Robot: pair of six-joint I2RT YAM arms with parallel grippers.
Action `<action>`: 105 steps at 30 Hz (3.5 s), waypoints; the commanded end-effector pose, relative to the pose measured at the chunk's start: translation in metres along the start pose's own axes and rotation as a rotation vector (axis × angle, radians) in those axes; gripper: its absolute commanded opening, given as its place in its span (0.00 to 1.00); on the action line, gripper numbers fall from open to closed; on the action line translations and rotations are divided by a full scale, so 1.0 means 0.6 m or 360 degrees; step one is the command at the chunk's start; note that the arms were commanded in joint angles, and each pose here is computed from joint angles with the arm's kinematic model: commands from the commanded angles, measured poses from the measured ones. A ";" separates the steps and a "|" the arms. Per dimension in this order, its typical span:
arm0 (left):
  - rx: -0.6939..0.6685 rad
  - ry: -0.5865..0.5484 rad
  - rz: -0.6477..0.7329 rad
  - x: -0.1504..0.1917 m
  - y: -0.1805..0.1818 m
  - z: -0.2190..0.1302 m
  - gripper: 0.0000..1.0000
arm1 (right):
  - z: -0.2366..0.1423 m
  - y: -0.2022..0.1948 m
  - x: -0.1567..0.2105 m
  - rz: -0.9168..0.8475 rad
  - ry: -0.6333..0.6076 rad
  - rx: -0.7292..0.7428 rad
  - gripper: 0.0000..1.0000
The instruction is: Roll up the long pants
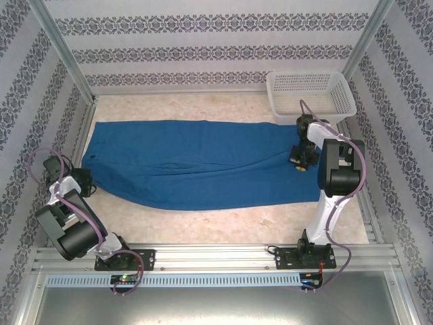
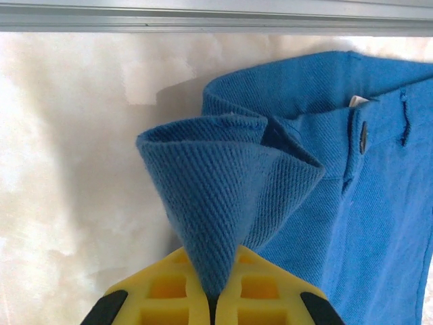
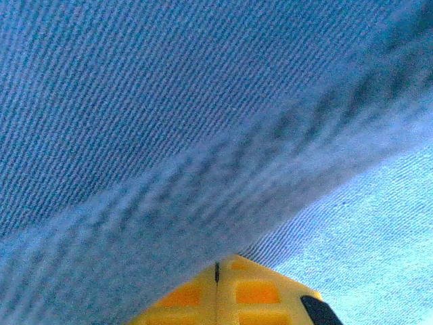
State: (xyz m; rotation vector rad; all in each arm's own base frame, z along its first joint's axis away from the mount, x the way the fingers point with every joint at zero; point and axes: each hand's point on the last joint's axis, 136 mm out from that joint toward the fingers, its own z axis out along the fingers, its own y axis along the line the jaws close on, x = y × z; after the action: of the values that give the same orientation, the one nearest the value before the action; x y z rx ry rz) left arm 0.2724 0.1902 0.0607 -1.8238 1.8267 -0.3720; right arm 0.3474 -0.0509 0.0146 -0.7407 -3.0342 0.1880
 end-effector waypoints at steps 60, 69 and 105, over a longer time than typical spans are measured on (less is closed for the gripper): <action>0.0169 -0.0032 0.0126 0.009 -0.089 -0.061 0.00 | 0.018 -0.259 0.076 0.1331 -0.0307 -0.0445 0.68; 0.0170 -0.0044 0.0130 0.009 -0.096 -0.064 0.00 | 0.004 -0.258 0.045 0.1316 -0.0343 -0.0447 0.76; 0.0127 -0.0033 0.0145 0.015 -0.093 -0.052 0.00 | 0.005 -0.210 0.105 0.1208 -0.0273 -0.0367 0.86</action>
State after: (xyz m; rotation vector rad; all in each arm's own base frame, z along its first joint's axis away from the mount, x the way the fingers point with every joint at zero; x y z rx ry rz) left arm 0.2981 0.1720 0.1078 -1.6928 1.8494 -0.3889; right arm 0.2406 -0.1379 0.0288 -1.9601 -2.7870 -0.1416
